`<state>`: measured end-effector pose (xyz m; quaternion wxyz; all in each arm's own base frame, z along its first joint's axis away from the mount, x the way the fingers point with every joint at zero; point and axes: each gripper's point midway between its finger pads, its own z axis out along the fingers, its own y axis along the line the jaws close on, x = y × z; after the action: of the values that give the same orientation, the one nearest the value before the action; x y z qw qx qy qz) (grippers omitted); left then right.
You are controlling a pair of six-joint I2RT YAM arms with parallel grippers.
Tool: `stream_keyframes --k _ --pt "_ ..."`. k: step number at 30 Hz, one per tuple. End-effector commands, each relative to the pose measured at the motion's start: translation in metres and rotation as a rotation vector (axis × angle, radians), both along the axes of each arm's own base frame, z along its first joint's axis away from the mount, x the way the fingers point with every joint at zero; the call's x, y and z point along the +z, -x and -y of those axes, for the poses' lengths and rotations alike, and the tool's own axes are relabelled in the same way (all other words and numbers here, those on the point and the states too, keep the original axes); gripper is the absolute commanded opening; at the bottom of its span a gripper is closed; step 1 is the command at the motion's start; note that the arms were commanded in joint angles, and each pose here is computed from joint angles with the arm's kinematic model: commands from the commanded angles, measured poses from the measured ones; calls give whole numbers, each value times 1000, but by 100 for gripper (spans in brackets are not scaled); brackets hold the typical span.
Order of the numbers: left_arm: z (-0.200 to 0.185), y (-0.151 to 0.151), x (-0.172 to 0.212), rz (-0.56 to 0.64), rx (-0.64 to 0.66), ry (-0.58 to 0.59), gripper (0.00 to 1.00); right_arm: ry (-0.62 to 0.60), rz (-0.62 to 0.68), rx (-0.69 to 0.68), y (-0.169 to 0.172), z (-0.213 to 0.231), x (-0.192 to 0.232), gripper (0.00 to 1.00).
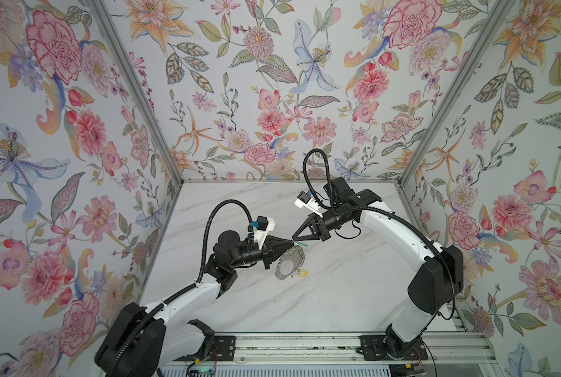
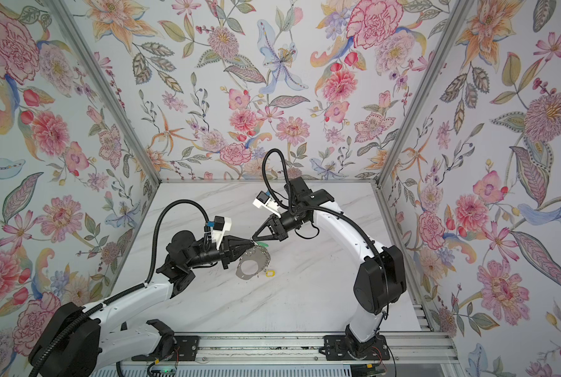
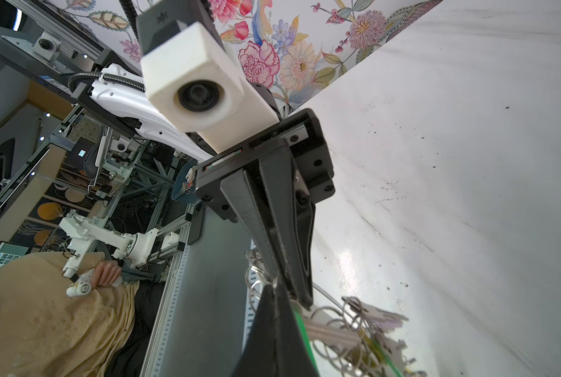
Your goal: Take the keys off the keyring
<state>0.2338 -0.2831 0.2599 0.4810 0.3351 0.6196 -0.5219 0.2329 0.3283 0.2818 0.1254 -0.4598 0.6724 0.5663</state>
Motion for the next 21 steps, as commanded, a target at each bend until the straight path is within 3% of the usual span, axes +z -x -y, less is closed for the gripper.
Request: stream_keyframes --k 1,12,21 --pt "1 8 12 54 -17 17 8 -53 26 35 4 -3 12 0" --pt "-3 4 13 65 29 17 0 -19 52 7 -1 -1 9 0" --pt "-7 4 12 74 52 23 0 -23 61 -18 -4 8 11 0"
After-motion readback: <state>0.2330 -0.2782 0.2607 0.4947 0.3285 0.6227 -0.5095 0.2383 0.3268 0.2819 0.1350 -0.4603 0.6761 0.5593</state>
